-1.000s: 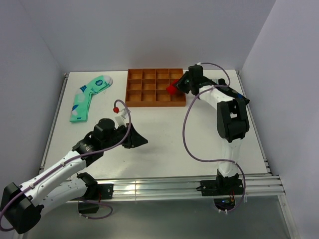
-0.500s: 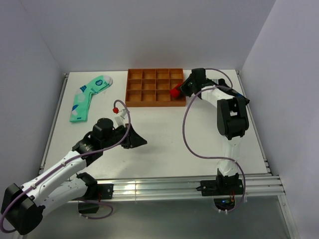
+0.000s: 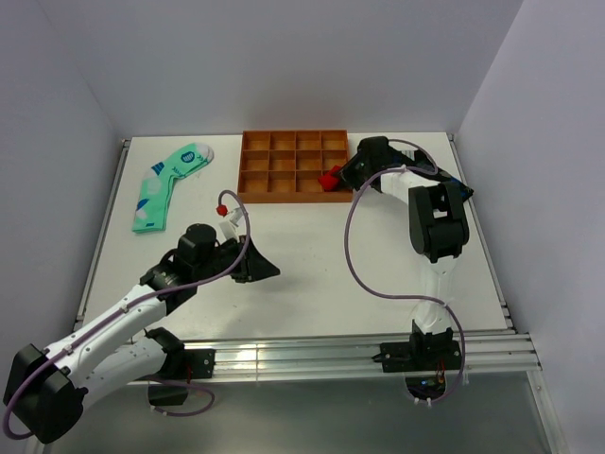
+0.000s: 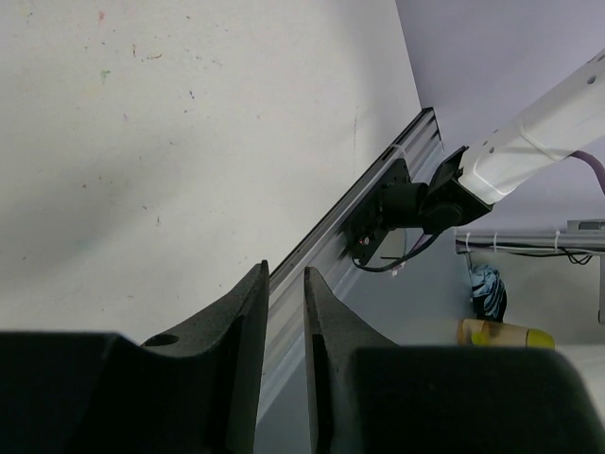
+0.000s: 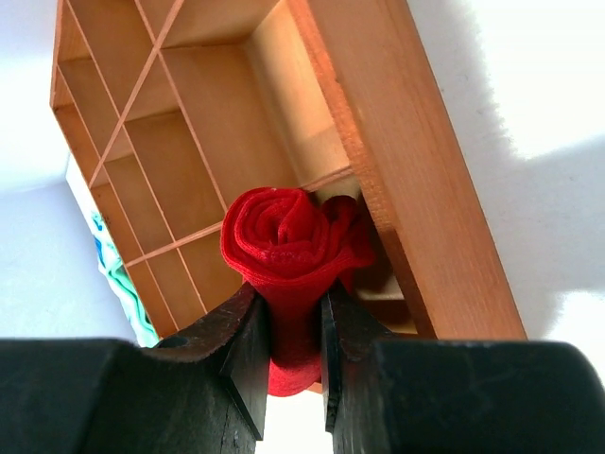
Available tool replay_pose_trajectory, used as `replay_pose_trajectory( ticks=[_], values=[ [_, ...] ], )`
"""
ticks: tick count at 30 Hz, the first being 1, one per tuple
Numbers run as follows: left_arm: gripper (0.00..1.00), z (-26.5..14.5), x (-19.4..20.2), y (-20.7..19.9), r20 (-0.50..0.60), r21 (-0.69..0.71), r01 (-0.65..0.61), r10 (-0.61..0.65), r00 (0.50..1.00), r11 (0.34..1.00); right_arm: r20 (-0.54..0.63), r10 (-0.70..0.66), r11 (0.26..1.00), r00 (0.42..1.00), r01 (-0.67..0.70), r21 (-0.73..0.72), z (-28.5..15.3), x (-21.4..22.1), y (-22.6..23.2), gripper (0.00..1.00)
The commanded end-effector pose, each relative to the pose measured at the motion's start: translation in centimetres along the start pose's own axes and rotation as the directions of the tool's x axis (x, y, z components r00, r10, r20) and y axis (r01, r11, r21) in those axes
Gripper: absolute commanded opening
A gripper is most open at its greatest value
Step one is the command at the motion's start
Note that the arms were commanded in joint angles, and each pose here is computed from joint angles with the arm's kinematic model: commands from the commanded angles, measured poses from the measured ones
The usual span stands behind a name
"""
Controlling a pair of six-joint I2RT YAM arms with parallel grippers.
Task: Roll the socks
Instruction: Place the sock in the storage box.
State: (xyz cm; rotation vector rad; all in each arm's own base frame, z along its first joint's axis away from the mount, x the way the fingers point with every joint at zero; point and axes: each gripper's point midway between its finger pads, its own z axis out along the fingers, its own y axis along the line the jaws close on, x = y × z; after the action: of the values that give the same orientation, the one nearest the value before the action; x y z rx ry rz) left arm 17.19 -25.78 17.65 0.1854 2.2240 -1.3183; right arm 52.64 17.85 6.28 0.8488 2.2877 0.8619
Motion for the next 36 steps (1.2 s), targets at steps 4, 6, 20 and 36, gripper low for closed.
replay_pose_trajectory(
  ticks=[4, 6, 20, 36],
  values=[
    [0.26, -0.1, -0.7, -0.9, 0.018, 0.045, -0.037, 0.036, 0.999, 0.998, -0.003, 0.057, 0.989, 0.998, -0.056, 0.134, -0.5, 0.6, -2.6, 0.0],
    [0.26, 0.0, -0.7, -0.9, 0.018, 0.045, -0.036, 0.036, 0.999, 0.998, 0.034, 0.056, 0.984, 0.998, -0.061, 0.168, -0.9, -0.1, -2.8, 0.0],
    [0.25, 0.0, -0.7, -1.5, -0.008, 0.064, -0.029, 0.029, 1.0, 0.998, 0.063, 0.011, 0.91, 0.998, -0.036, 0.412, -1.4, -2.1, -4.2, 0.0],
    [0.25, -0.2, -0.5, -1.8, -0.019, 0.079, -0.017, 0.019, 1.0, 0.997, -0.021, -0.035, 0.828, 0.999, 0.041, 0.559, -0.2, -0.3, -6.2, 0.0]
  ],
)
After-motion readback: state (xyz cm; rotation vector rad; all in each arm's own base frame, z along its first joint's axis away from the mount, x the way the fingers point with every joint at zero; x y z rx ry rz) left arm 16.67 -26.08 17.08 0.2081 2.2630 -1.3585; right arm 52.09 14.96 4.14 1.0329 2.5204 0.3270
